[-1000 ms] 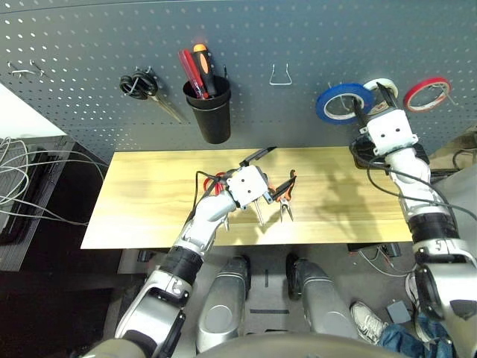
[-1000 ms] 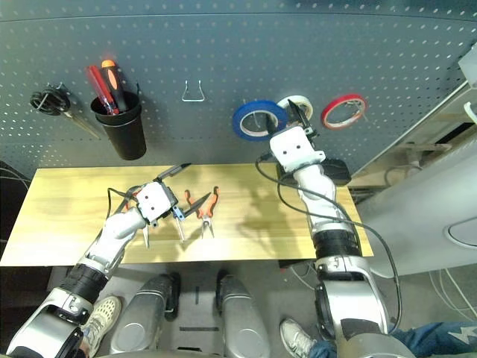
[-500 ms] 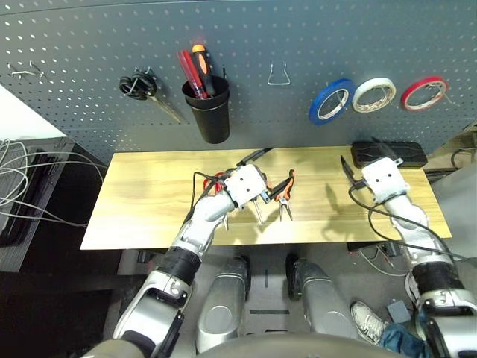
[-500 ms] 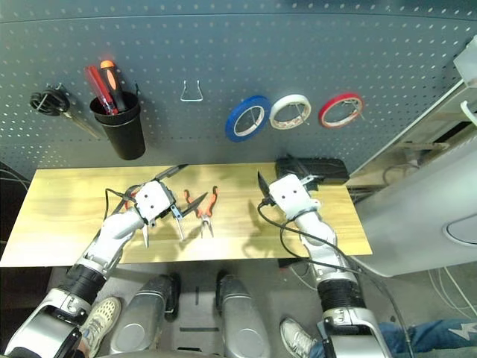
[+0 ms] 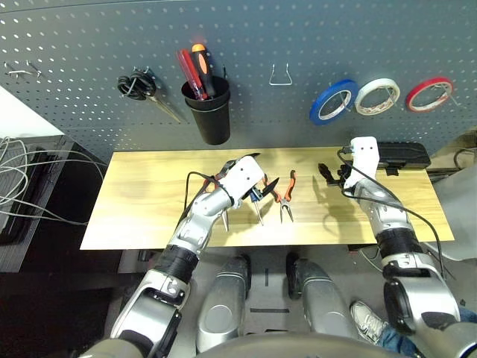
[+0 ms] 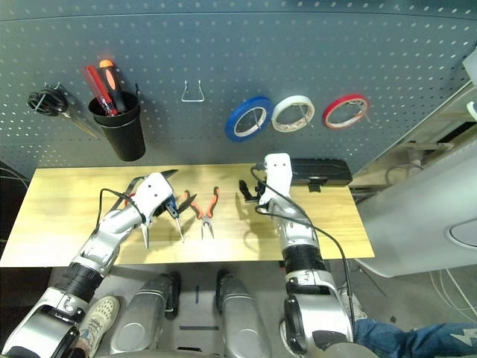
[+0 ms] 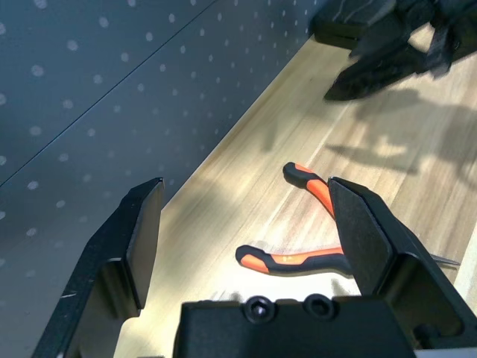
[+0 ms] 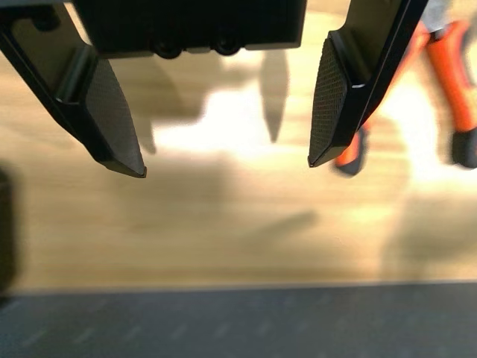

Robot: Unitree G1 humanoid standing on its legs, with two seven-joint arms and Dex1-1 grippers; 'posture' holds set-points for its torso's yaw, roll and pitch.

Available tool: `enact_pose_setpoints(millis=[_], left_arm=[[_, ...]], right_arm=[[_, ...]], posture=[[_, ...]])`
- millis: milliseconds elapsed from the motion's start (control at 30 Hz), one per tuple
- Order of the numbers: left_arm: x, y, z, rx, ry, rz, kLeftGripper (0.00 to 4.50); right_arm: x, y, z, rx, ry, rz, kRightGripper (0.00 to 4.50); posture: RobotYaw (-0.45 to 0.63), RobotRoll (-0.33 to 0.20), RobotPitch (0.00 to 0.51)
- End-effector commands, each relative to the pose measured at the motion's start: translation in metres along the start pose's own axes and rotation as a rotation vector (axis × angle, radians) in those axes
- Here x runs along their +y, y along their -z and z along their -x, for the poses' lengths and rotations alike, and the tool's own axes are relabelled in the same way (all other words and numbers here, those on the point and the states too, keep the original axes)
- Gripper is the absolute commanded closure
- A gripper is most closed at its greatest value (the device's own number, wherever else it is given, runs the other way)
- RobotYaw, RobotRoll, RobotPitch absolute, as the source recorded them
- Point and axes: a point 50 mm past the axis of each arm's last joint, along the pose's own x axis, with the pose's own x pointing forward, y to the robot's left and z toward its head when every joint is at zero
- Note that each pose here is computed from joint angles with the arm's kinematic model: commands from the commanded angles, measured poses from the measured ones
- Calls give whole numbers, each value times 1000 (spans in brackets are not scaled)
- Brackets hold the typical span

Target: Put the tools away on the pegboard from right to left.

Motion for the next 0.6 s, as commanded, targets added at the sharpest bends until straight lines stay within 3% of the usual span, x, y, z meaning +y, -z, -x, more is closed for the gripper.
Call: enact_pose_setpoints(millis=[33, 300, 600], left_arm=[[-10, 2, 6, -4, 25, 15, 0], [-10, 4, 16, -1, -26, 20, 0], [-12, 7, 26, 22, -62, 26, 0]], right_arm=[[7, 6, -3, 79, -22, -52, 24], [23, 0, -17, 172, -41, -86, 24], [33, 1, -24, 274, -38, -32, 24]], posture=[[205, 0, 294], [246, 0, 348], [278, 0, 353]])
